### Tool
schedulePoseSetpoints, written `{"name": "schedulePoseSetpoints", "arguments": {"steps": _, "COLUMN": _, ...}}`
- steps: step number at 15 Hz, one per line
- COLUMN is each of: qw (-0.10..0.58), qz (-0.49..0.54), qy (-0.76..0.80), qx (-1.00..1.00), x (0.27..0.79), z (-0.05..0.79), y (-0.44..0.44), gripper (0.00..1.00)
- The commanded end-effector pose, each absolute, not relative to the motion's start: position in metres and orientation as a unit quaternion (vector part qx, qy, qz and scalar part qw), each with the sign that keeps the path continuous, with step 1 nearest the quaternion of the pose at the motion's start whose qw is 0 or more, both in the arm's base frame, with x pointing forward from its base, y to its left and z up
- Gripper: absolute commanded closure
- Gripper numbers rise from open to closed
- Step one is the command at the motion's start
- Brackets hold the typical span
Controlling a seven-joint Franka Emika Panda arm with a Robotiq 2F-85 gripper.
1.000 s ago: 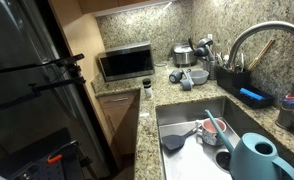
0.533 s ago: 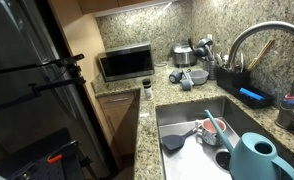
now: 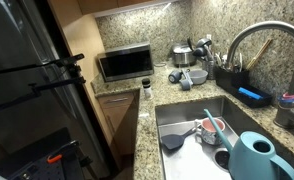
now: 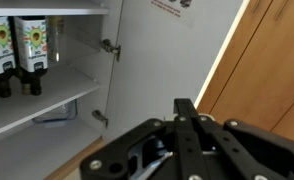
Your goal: Open the left door of the rightmost cabinet
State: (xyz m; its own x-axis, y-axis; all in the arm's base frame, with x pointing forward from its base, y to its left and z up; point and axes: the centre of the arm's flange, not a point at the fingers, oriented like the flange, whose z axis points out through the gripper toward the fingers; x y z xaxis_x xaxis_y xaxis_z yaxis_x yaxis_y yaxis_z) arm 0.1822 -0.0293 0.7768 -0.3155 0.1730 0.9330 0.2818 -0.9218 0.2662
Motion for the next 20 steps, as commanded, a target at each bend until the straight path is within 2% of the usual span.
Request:
{"name": "schedulePoseSetpoints", "arguments": {"steps": 1, "qw": 0.005, "qz": -0.821, "qy": -0.116, "qx": -0.559, "x": 0.203, "z": 0.785, "y": -0.03, "gripper": 1.0}}
{"name": "schedulePoseSetpoints", "arguments": {"steps": 7, "qw": -0.064, "qz": -0.835, "qy": 0.008, "qx": -0.547, "x": 0.258, "z": 0.79, "y": -0.048, "gripper": 1.0}}
{"name": "schedulePoseSetpoints", "arguments": {"steps": 10, "qw": -0.103, "qz": -0.832, "qy": 0.058, "qx": -0.542, "x": 0.267, "z": 0.806, "y": -0.053, "gripper": 1.0}}
{"name": "schedulePoseSetpoints", "arguments": {"steps": 19, "qw": -0.148, "qz": -0.796, "qy": 0.106, "qx": -0.578, "x": 0.322, "z": 0.806, "y": -0.041, "gripper": 1.0}}
{"name": "schedulePoseSetpoints", "arguments": {"steps": 20, "qw": -0.141, "qz": -0.788, "qy": 0.105, "qx": -0.59, "x": 0.325, "z": 0.801, "y": -0.039, "gripper": 0.74}}
